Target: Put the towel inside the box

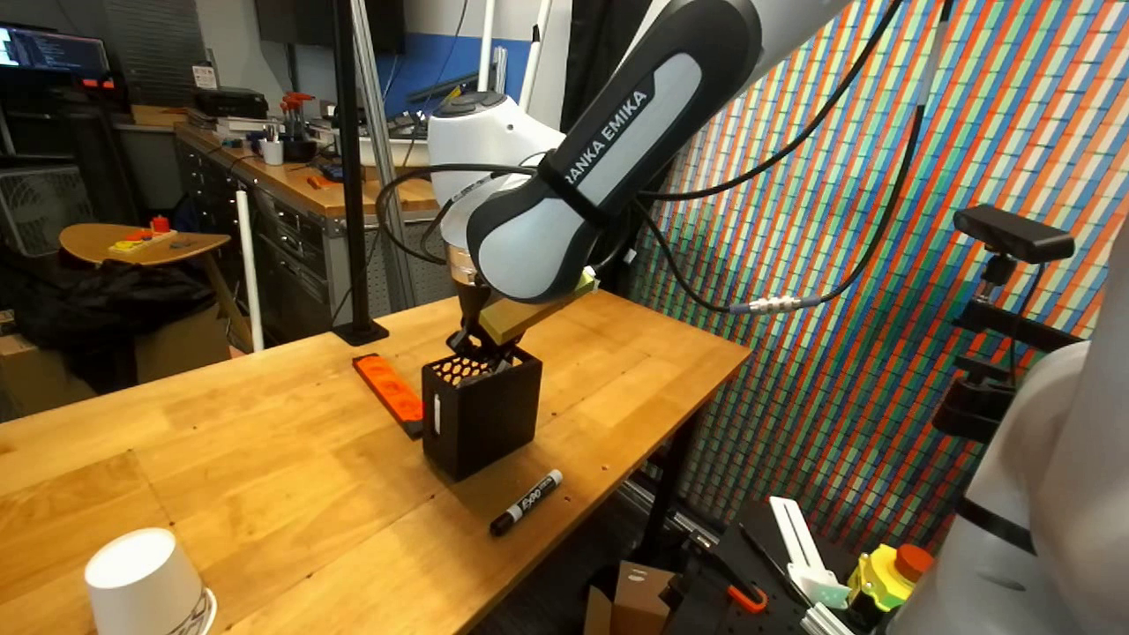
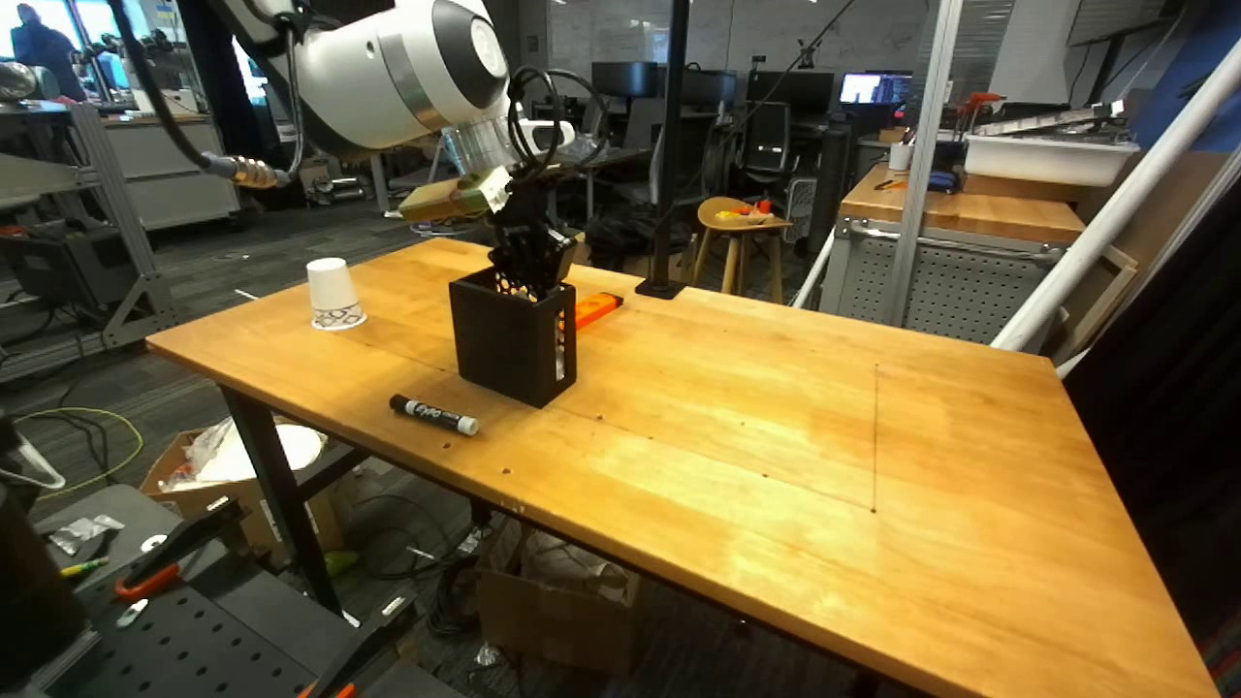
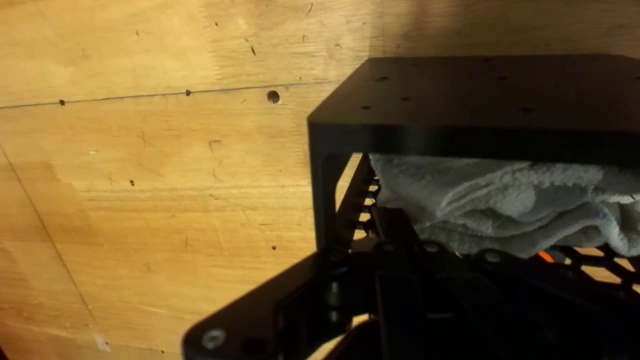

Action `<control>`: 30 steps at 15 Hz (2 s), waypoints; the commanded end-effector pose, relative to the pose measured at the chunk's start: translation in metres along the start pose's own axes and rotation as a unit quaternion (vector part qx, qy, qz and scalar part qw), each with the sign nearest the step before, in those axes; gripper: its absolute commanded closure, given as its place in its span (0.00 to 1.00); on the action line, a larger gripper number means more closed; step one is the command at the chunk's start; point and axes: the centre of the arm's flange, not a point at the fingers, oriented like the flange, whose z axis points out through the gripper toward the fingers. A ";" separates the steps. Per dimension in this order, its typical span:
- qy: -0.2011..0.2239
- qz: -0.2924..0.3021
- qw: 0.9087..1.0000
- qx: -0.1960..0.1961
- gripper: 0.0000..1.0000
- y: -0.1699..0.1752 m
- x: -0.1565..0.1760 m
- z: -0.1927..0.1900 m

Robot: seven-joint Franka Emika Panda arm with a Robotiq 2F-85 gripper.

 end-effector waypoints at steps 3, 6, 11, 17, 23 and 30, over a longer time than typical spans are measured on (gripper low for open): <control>0.006 -0.011 1.000 -0.008 0.98 -0.015 -0.004 -0.033; 0.002 -0.022 1.000 -0.010 0.97 -0.026 -0.006 -0.041; -0.010 -0.015 1.000 0.003 0.97 -0.029 -0.007 -0.036; -0.013 0.018 0.999 0.034 0.97 -0.016 0.003 -0.020; -0.037 0.042 0.996 0.071 0.98 -0.014 0.009 0.009; -0.087 0.031 0.992 0.089 0.97 -0.025 0.006 0.055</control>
